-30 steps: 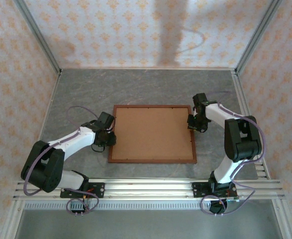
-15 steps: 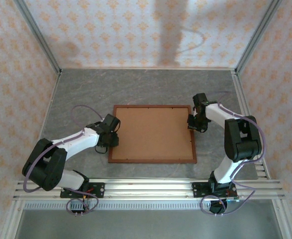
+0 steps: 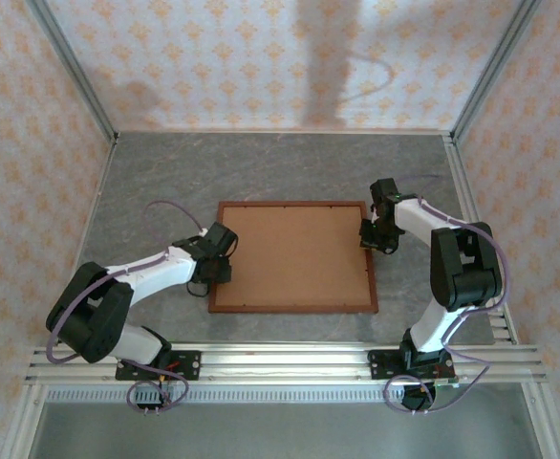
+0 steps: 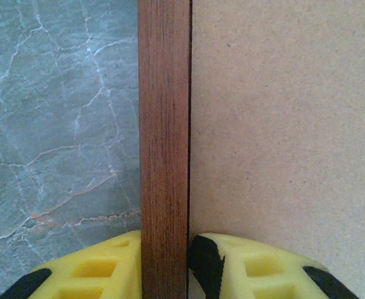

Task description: Put the photo into the frame

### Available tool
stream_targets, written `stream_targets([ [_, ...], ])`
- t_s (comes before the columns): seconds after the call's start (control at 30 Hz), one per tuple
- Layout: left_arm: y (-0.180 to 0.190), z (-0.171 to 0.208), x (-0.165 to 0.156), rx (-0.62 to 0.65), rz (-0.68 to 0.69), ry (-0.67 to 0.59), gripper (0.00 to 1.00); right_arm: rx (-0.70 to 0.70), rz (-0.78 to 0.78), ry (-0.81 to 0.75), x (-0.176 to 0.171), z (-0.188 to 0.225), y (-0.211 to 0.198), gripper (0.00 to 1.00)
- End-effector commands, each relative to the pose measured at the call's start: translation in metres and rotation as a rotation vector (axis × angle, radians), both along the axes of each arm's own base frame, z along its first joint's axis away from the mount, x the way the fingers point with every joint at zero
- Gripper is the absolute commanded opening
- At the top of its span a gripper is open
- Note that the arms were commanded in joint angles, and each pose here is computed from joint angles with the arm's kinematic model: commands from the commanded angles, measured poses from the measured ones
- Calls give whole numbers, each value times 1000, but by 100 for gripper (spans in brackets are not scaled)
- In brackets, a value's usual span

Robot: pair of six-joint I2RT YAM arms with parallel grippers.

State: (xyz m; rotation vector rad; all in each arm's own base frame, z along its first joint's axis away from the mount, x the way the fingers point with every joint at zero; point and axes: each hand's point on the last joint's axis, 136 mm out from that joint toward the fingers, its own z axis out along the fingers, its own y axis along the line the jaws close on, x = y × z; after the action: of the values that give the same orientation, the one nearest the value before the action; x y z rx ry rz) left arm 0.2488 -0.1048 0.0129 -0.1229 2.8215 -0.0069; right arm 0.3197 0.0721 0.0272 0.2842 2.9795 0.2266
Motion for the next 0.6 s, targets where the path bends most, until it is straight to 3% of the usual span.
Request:
stream_targets([
  [0.0,-16,-30,-29,-59,-47,128,30,14,-4,-18,8,-3,4,18],
  [0.23,-16,-3,-11,-38,-60,49,35,16,-6,-18,8,-3,4,18],
  [0.43,3,46,15,72,-33,-110,45,14,-8,-32,9,2,4,18],
  [0.57,5,73,25,49,-5,-222,50,18,-13,-43,13,4,5,18],
])
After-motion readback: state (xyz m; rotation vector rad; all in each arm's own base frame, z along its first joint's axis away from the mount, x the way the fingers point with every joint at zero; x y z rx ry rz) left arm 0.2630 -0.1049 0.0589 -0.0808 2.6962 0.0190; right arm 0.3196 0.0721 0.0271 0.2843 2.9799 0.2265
